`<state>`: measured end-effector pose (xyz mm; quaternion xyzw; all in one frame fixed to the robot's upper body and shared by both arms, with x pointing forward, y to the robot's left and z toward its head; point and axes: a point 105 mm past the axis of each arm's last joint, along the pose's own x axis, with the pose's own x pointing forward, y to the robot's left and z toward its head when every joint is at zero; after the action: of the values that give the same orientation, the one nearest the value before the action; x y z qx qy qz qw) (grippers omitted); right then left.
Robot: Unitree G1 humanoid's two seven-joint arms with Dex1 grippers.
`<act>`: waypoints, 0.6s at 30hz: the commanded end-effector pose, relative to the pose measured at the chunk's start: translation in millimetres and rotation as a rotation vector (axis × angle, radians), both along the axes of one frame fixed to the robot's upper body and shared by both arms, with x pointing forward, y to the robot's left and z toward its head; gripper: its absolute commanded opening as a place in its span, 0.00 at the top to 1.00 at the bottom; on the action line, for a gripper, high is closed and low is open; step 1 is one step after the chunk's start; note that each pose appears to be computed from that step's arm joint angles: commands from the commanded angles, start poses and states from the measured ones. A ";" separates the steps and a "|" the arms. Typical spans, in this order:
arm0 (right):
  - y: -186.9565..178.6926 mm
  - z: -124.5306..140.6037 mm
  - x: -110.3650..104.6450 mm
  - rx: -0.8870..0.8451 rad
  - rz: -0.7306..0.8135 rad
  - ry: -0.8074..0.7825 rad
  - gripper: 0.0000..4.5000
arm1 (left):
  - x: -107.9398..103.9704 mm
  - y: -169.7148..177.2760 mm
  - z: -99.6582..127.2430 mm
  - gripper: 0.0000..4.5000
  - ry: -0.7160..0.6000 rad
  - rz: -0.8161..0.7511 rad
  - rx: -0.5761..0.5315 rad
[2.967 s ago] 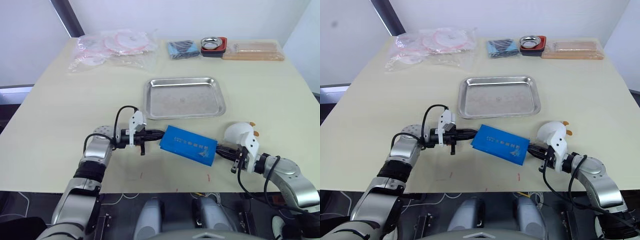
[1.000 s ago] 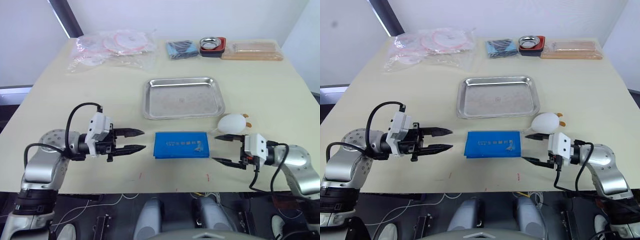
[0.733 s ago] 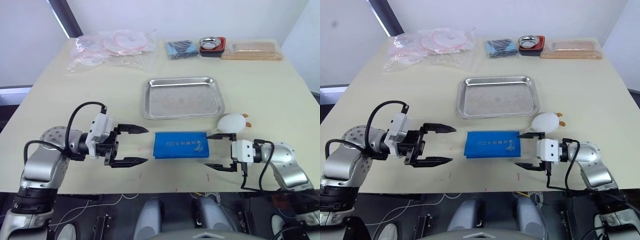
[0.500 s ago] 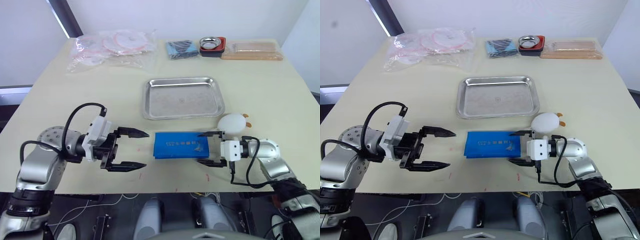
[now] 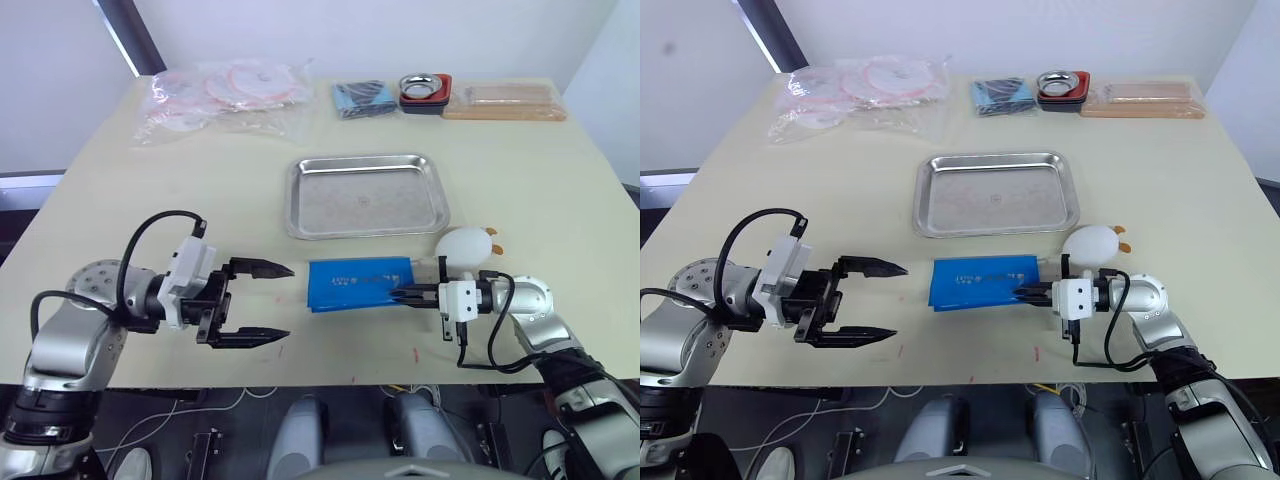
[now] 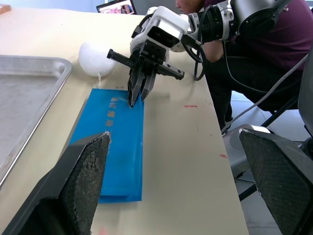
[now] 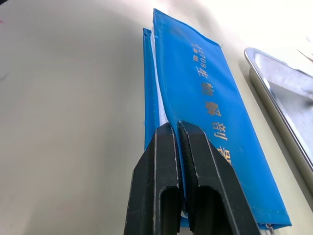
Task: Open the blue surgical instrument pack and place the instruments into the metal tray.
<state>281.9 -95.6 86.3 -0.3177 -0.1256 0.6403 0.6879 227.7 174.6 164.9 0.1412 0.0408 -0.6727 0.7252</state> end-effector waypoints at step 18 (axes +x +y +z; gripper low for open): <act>3.2 59.5 -13.6 0.025 -0.006 0.690 0.98 | 5.3 4.7 4.6 0.00 -0.083 0.006 -0.009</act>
<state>263.3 -92.2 136.0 -0.0858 0.1104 0.7094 0.6908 232.0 179.7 165.2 0.1565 0.0211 -0.6626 0.7321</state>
